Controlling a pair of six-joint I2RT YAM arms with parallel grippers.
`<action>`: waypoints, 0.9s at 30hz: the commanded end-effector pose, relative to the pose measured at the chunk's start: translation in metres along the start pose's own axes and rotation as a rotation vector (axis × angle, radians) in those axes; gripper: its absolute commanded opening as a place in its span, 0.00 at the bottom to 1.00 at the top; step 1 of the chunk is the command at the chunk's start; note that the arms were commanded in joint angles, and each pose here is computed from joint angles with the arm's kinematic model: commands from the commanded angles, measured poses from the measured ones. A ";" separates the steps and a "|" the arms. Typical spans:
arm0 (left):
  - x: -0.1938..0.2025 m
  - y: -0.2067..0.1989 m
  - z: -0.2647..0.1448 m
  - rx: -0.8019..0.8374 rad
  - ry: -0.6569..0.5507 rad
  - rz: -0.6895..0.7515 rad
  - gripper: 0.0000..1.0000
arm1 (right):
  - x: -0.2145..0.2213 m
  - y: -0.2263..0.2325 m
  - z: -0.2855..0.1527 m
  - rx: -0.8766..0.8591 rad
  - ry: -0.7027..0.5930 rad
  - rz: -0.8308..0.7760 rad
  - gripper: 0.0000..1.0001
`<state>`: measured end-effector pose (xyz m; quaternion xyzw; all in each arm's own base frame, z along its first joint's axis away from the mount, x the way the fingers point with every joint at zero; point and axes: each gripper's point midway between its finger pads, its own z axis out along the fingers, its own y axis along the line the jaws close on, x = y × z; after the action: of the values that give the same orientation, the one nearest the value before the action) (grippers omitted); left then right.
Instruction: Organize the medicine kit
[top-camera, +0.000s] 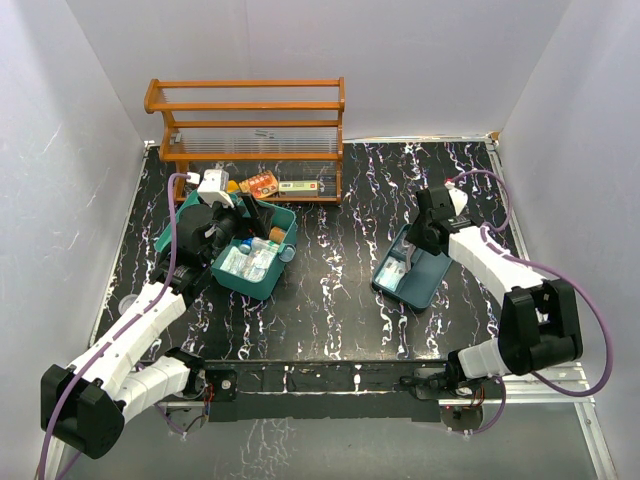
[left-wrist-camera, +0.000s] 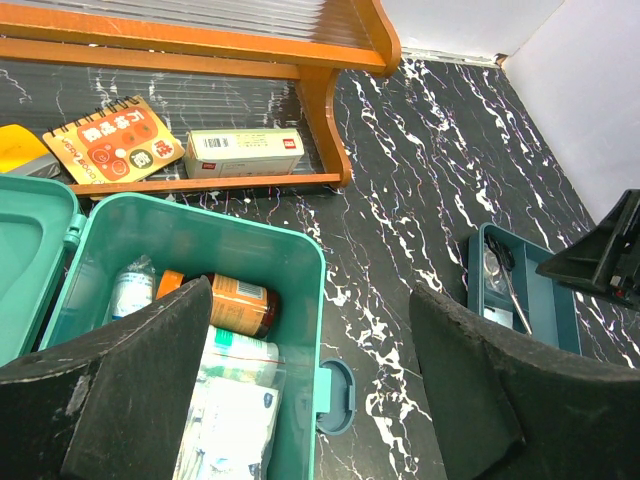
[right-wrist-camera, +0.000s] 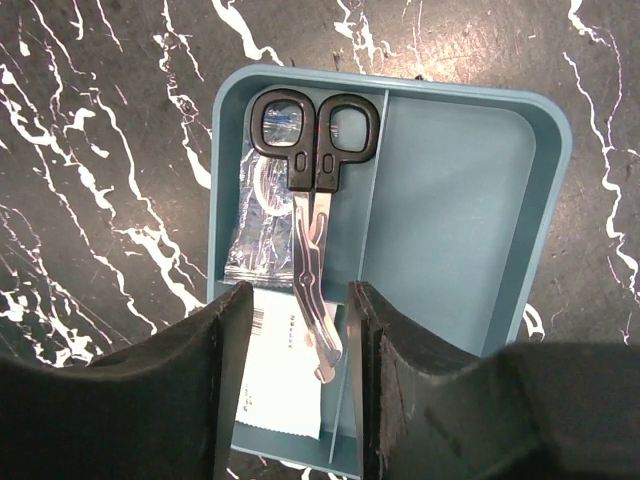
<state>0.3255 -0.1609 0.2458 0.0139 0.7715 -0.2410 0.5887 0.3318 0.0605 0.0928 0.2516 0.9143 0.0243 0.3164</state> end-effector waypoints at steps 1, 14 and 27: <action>-0.013 -0.001 -0.005 0.003 -0.045 0.000 0.78 | -0.006 0.006 0.008 -0.009 -0.013 -0.010 0.42; -0.014 -0.001 -0.007 -0.001 -0.047 0.003 0.79 | 0.014 0.009 0.042 0.010 0.060 0.009 0.32; -0.017 -0.001 -0.009 -0.003 -0.054 0.005 0.79 | 0.019 0.010 0.047 0.004 0.072 0.025 0.14</action>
<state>0.3241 -0.1602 0.2481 0.0137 0.7698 -0.2417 0.5906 0.3387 0.0750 0.0375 0.2507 0.9334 0.0306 0.2547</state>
